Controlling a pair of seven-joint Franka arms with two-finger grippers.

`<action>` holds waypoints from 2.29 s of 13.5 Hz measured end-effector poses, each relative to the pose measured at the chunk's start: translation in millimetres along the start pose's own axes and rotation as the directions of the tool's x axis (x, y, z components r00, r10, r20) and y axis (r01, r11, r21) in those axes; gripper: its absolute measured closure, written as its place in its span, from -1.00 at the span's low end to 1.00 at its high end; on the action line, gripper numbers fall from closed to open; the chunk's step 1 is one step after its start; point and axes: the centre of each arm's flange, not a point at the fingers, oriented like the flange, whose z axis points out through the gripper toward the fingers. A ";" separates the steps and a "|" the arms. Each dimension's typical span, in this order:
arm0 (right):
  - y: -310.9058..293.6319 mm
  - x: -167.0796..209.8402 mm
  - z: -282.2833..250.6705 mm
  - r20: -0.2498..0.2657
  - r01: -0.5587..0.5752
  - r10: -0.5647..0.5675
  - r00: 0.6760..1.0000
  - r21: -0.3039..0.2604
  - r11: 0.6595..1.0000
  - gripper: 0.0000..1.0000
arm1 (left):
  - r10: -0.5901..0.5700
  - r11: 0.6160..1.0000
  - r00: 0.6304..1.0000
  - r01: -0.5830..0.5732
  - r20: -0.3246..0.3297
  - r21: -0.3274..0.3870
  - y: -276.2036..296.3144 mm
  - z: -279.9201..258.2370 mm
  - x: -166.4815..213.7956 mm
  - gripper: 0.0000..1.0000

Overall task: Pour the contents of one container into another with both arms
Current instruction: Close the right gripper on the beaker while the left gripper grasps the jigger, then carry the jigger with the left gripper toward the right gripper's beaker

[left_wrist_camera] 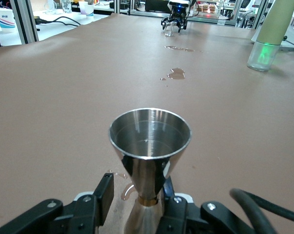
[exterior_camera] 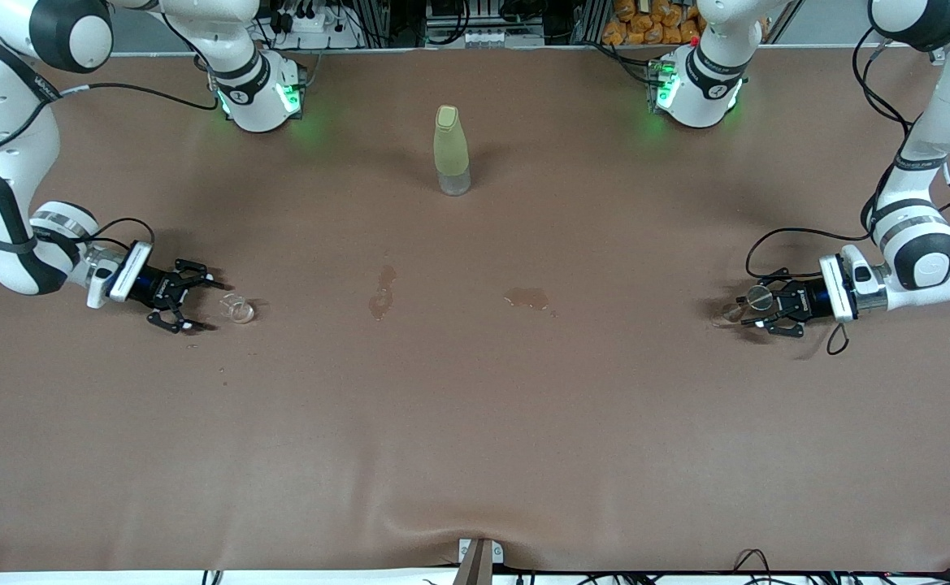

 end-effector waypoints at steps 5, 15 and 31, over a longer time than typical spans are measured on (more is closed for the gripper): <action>-1.5 -2.8 17.0 -0.031 -0.004 0.004 1.000 0.002 1.000 -1.00 | 0.004 1.000 1.000 -0.004 -0.003 -0.004 -0.7 3.4 2.0 0.29; 1.9 8.8 58.9 -0.080 0.008 -0.006 0.997 0.023 1.000 -1.00 | 0.104 0.994 0.995 -0.104 0.011 -0.034 -25.2 23.8 51.4 0.58; -0.2 9.0 75.8 -0.098 0.011 -0.008 0.995 0.030 0.999 -0.34 | 0.194 0.980 0.975 -0.188 -0.105 0.065 -67.4 203.2 261.4 0.58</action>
